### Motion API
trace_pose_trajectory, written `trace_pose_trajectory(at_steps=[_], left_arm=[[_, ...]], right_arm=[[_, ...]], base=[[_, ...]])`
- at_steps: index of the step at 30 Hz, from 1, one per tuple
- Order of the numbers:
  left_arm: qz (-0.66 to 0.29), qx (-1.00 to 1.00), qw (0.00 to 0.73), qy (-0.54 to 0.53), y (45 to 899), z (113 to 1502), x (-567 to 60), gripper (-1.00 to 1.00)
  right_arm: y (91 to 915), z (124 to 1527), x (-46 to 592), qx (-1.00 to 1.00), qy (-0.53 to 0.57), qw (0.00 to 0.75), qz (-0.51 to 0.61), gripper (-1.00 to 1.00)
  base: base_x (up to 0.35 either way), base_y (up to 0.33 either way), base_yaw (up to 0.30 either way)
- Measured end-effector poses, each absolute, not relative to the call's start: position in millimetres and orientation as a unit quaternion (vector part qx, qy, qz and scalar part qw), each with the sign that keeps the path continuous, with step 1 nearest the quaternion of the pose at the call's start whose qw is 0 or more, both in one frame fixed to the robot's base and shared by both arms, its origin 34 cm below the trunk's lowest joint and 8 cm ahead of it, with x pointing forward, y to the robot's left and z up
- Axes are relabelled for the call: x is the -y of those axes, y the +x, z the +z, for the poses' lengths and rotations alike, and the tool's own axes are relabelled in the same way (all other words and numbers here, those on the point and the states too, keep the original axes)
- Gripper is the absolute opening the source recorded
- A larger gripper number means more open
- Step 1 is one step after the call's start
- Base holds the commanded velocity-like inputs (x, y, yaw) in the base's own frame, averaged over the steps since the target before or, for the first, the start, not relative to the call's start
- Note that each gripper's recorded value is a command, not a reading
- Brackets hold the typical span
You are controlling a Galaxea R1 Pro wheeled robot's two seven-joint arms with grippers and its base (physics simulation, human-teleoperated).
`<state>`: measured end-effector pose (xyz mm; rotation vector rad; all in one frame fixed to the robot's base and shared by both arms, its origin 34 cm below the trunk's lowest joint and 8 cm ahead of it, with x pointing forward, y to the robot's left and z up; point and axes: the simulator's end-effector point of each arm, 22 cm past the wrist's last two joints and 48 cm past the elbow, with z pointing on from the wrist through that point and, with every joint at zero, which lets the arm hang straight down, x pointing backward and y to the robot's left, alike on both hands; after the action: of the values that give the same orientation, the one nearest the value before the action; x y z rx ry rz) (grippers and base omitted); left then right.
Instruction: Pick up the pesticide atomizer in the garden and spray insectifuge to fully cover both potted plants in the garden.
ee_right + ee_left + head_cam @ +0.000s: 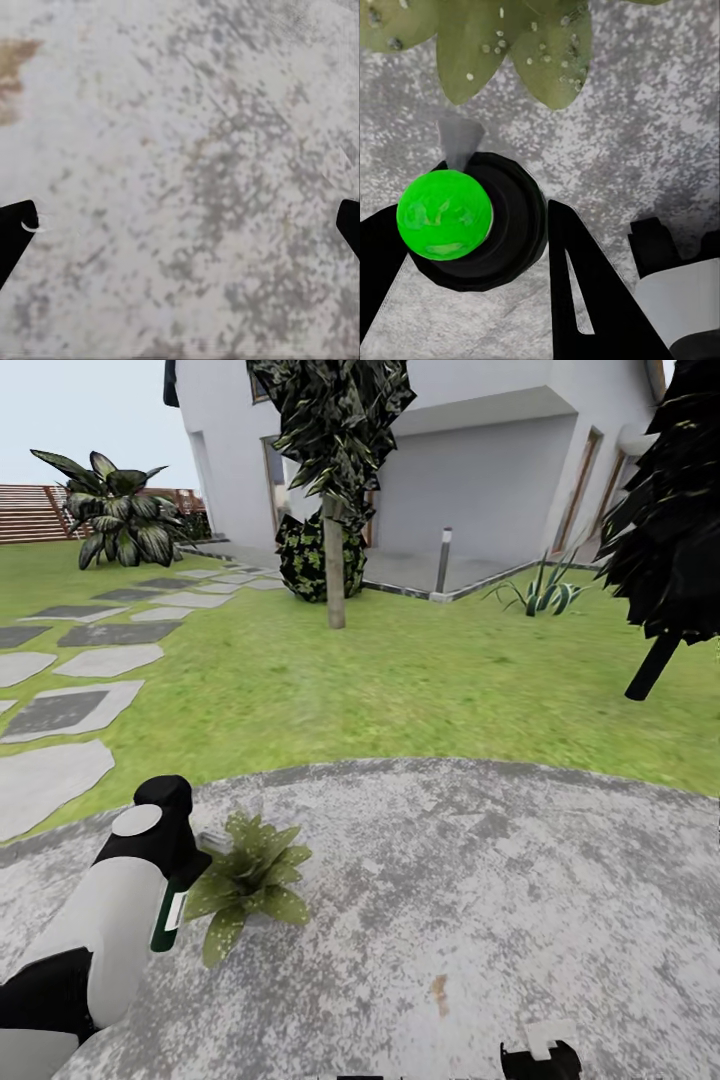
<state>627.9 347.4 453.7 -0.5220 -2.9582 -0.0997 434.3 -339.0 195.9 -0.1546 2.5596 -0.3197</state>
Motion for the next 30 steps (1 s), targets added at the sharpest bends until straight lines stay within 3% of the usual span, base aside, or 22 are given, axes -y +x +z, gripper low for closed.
trace_pose_trajectory(at_steps=[14,23,30], left_arm=[[-0.037,0.983,0.064,-0.17,628.8,458.5,-353.2,-1.0],[-0.028,0.979,0.112,-0.167,570.3,414.5,-364.9,-1.0],[0.017,0.983,0.091,-0.161,567.3,407.8,-348.6,-1.0]], right_arm=[[436.6,198.0,339.1,-0.951,-0.057,0.278,-0.119,1.0],[437.6,198.8,337.9,-0.951,-0.057,0.28,-0.118,1.0],[437.8,198.8,336.3,-0.951,-0.056,0.28,-0.116,1.0]], base=[[-0.202,0.262,-0.254],[-0.304,0.123,-0.261],[-0.313,0.095,-0.267]])
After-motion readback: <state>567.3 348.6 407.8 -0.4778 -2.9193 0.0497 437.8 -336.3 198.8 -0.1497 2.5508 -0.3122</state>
